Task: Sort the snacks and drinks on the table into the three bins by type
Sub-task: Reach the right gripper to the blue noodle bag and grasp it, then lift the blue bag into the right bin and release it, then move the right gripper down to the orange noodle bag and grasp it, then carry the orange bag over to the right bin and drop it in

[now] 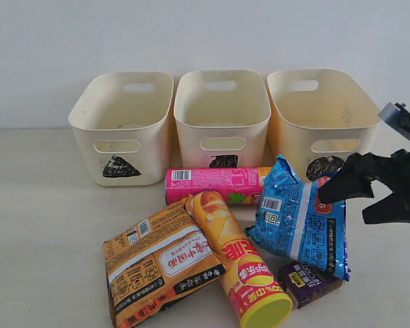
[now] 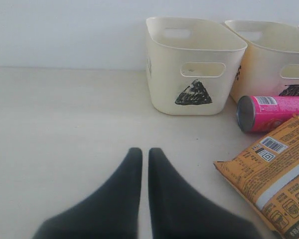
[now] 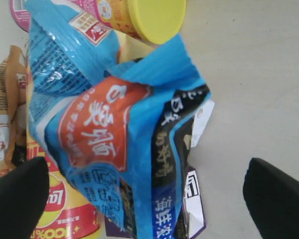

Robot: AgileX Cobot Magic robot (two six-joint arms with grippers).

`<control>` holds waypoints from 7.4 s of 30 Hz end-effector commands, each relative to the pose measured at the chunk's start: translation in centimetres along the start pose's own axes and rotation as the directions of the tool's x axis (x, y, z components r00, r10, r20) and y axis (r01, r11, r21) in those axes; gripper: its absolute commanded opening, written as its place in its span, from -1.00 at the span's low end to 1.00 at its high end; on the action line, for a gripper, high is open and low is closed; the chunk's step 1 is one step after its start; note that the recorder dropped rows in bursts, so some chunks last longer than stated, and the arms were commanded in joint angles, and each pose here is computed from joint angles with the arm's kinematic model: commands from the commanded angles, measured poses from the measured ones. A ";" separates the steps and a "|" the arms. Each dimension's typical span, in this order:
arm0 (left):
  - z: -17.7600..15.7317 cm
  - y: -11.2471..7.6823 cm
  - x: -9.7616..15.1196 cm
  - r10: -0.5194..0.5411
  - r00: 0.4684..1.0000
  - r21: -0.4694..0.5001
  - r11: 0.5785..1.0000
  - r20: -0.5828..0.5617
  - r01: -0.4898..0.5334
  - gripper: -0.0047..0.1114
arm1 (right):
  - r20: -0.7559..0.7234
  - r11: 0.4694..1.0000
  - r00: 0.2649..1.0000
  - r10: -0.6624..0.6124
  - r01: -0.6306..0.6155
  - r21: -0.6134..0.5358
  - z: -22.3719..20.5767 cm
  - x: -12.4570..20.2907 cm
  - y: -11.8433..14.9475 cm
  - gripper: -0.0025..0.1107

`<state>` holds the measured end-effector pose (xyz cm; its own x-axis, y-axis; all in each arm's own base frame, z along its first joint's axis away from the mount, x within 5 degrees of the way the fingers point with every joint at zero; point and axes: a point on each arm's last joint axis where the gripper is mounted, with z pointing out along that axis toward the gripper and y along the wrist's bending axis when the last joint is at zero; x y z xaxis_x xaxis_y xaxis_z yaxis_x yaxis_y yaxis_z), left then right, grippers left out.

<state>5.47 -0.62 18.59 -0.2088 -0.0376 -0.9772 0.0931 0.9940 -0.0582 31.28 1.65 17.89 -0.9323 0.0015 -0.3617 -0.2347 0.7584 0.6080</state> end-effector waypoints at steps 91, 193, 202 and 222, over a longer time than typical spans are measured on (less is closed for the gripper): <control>-0.1 0.0 -0.2 -0.005 1.000 -0.002 1.000 0.016 0.005 -0.85 | 0.347 0.872 0.834 -0.429 0.282 0.399 -7.3 -16.4 8.6 -0.96; -0.1 0.0 -0.2 -0.005 1.000 -0.002 1.000 0.015 0.005 -0.85 | -0.194 -0.689 -0.677 -0.710 0.725 -0.007 20.5 8.6 17.6 0.77; -0.1 0.0 -0.2 -0.005 1.000 -0.002 1.000 0.015 0.005 -0.85 | -0.197 -0.687 -0.679 -0.708 0.726 -0.033 20.9 8.9 17.3 -0.94; -0.1 0.0 -0.2 -0.005 1.000 -0.002 1.000 0.015 0.005 -0.85 | -0.093 -0.533 -0.538 -0.838 0.769 0.352 11.7 5.3 24.3 -0.96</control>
<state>5.47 -0.62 18.59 -0.2088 -0.0376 -0.9772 0.0931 0.9940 -0.0582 24.23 28.14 20.49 0.6868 -0.6978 -0.2032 -0.4963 -0.2460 -0.8326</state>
